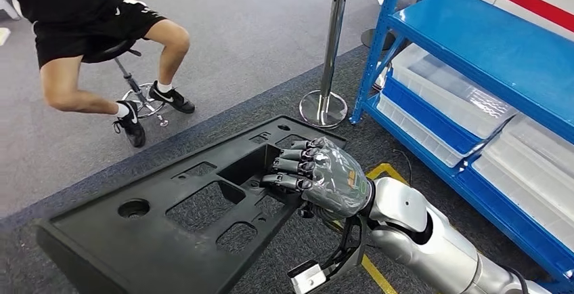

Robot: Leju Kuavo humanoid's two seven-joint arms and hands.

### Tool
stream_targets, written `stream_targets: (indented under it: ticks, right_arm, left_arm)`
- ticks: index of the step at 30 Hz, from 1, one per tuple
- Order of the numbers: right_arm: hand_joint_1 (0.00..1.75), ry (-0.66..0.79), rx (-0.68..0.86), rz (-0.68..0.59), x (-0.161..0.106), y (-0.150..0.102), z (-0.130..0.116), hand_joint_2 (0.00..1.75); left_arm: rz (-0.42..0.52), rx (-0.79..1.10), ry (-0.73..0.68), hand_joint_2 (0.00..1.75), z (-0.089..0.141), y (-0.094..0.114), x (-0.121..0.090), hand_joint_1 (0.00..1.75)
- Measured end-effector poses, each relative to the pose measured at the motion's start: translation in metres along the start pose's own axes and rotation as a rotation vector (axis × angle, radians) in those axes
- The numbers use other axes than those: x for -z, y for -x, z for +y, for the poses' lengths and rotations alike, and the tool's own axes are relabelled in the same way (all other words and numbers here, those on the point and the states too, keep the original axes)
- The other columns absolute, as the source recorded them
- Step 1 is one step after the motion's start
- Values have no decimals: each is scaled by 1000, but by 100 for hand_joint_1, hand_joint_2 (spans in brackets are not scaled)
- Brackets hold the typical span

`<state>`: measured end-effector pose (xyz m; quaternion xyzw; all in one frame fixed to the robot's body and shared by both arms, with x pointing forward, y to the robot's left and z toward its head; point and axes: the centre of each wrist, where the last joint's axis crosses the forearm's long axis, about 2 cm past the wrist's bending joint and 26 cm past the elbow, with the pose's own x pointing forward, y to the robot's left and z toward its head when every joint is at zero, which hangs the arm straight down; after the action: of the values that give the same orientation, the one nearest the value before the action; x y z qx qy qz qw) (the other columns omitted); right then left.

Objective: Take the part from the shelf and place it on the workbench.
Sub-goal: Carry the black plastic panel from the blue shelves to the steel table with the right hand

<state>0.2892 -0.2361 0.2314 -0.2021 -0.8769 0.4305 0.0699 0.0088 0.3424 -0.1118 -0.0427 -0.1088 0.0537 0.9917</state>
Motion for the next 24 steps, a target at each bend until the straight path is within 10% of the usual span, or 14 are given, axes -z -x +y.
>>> stream_targets:
  ticks: [24]
  right_arm:
    - [175,-25,6,2,19,-5,14,175]
  left_arm:
    - [8,8,-24,0,8,3,-2,0]
